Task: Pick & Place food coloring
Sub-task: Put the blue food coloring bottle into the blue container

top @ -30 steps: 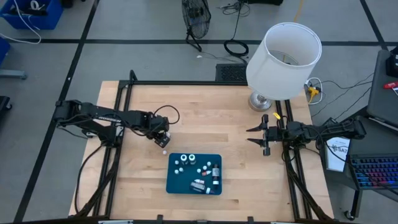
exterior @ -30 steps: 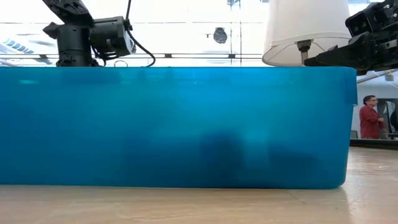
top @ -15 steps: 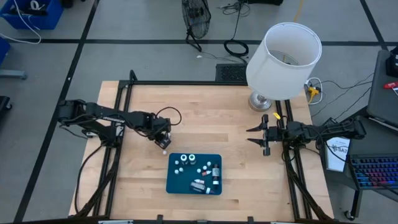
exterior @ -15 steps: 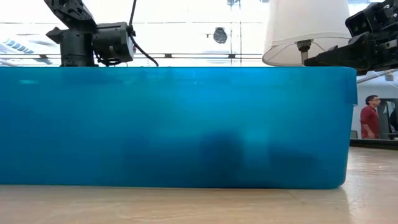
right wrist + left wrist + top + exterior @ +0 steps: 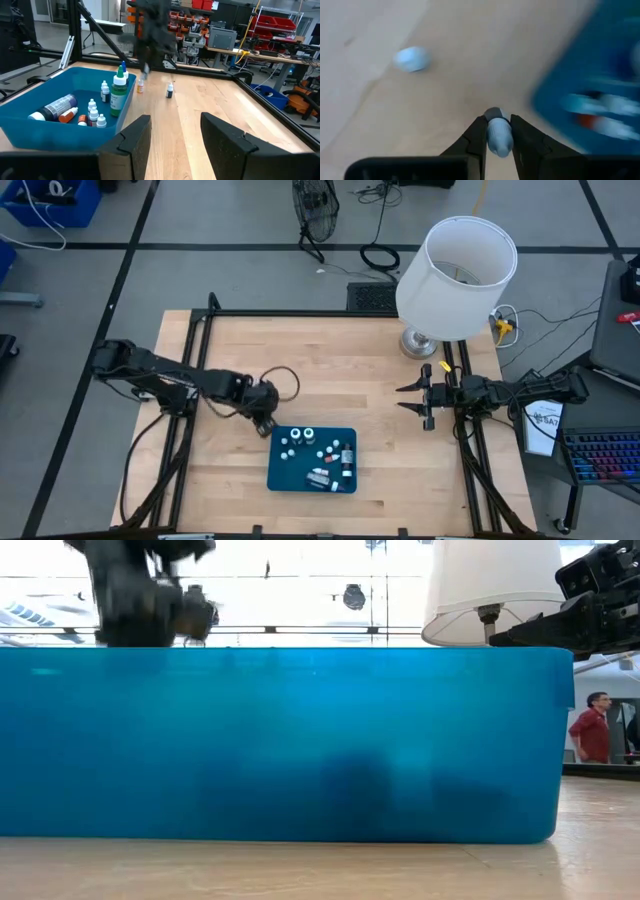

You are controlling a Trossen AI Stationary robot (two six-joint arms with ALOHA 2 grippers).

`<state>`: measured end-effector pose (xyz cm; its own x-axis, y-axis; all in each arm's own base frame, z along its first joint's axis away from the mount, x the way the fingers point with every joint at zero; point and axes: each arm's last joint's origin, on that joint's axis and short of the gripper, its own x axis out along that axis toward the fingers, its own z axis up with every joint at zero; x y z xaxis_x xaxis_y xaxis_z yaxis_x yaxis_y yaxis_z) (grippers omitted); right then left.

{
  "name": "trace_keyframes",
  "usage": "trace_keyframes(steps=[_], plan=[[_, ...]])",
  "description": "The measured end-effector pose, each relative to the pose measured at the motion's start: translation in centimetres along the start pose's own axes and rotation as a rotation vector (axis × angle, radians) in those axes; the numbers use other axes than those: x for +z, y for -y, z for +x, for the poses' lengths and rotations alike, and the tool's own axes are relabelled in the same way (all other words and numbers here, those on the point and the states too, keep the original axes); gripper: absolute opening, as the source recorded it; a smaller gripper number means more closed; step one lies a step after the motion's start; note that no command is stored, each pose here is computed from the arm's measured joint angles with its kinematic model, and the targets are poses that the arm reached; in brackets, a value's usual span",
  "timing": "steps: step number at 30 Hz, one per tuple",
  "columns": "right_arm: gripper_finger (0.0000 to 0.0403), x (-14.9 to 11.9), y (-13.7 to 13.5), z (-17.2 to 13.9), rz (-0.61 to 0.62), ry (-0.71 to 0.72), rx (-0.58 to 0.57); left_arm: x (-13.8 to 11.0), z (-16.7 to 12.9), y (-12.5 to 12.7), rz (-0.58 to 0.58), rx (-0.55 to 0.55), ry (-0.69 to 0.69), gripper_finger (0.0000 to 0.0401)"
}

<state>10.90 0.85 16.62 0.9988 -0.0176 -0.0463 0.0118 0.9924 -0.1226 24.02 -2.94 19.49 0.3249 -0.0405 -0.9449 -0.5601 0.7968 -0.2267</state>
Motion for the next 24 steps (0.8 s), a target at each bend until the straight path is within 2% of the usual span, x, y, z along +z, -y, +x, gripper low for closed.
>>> trace_keyframes(steps=[8,11,16,21,24], plan=[[0.016,0.0,0.0,0.0,0.0,0.0,0.0,-2.0,-7.2,9.8,0.288,-0.193,0.228,0.0065],[0.0162,0.0,0.0,0.0,0.0,0.0,0.0,-2.9,-8.1,12.5,0.373,-0.179,0.301,0.0065],[0.016,0.0,0.0,0.0,0.0,-0.002,0.0,-3.0,-5.4,15.7,0.442,-0.123,0.266,0.0065],[0.0162,0.0,0.0,0.0,0.0,-0.001,0.0,-2.8,-0.5,17.3,0.477,-0.006,0.089,0.0065],[0.016,0.0,0.0,0.0,0.0,0.0,0.0,-2.7,2.2,17.6,0.434,0.025,-0.009,0.0065]])
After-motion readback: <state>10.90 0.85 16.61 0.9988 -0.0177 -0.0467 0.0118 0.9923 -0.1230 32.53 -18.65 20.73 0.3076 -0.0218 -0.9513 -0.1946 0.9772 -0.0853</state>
